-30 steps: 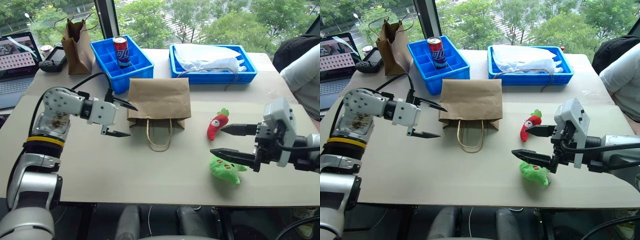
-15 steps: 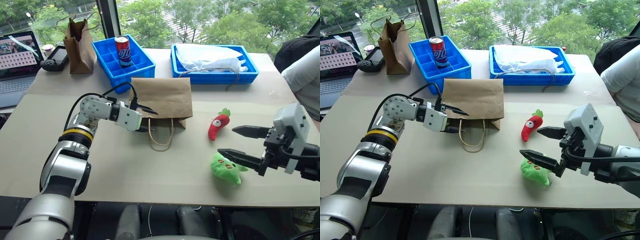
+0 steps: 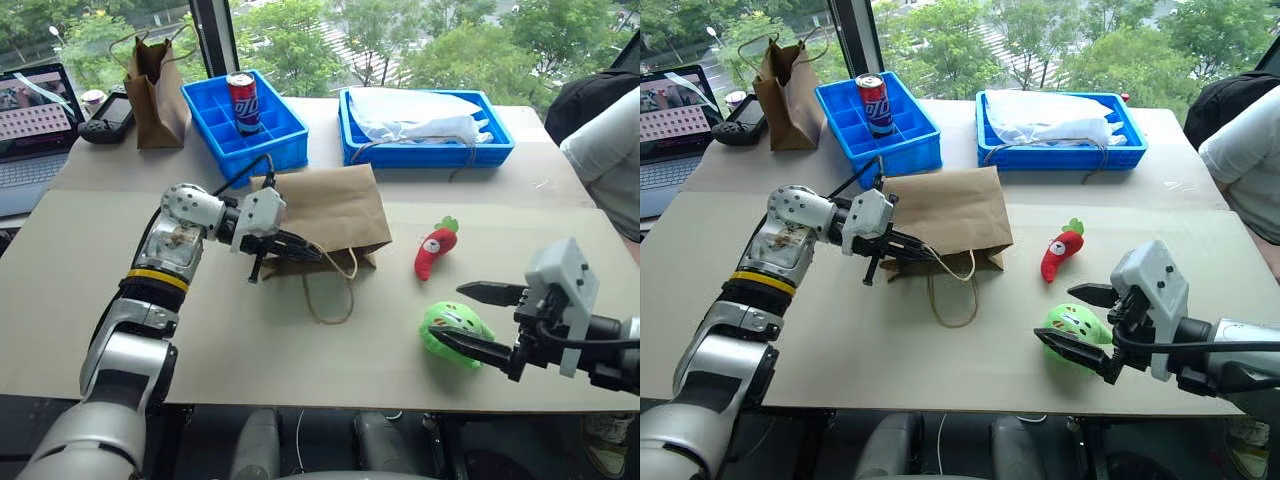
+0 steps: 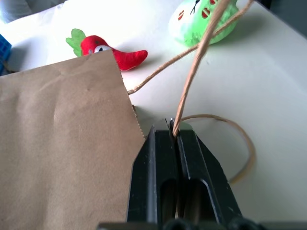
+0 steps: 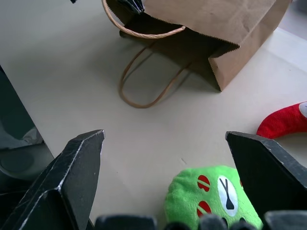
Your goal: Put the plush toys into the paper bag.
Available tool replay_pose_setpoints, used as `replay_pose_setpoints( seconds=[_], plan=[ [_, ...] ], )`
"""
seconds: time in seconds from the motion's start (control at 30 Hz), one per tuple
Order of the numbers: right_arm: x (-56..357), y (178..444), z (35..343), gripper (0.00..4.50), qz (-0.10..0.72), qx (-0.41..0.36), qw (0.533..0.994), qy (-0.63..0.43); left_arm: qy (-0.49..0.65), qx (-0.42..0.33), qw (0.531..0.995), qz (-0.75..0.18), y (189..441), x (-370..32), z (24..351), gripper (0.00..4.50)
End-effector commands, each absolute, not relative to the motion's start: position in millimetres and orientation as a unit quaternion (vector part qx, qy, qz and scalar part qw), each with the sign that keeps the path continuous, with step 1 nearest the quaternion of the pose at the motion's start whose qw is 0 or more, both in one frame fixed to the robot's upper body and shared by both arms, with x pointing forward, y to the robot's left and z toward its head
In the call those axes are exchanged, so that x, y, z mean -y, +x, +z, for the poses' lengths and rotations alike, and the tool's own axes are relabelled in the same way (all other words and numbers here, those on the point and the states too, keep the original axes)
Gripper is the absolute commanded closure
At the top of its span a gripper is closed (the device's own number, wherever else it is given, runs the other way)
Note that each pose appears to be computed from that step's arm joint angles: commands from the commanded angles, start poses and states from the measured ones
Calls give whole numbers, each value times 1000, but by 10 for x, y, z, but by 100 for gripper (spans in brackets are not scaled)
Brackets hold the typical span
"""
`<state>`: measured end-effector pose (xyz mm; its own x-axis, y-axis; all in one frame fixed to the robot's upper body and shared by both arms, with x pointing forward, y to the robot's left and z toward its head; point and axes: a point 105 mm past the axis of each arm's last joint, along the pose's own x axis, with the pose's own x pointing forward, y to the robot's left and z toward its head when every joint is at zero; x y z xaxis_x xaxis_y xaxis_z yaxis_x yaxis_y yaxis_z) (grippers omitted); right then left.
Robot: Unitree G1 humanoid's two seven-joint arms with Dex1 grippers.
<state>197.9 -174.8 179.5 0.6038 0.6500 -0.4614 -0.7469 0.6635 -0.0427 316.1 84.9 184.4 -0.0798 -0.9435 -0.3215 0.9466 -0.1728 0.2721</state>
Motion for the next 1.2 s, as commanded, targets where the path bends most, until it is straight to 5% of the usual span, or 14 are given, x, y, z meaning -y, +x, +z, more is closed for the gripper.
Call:
replay_pose_setpoints(
  seconds=[0.03,0.53,0.83,1.17,1.2],
  plan=[
    [1788,1979,1752,0,375,-214,891,-139,161,-26,656,-737,2978,-784,1942,444],
    [1980,2172,1582,0,320,-228,906,-158,-5,-120,729,-674,3065,-809,2087,444],
    [2137,2159,1580,0,302,-248,903,-180,-127,-168,715,-667,3057,-833,2299,444],
    [1438,2206,1985,0,420,-134,892,-100,-125,-162,715,-669,3027,-795,2315,444],
    [1365,2243,1966,25,420,-130,893,-96,-116,-155,719,-668,3042,-789,2318,449]
  ],
)
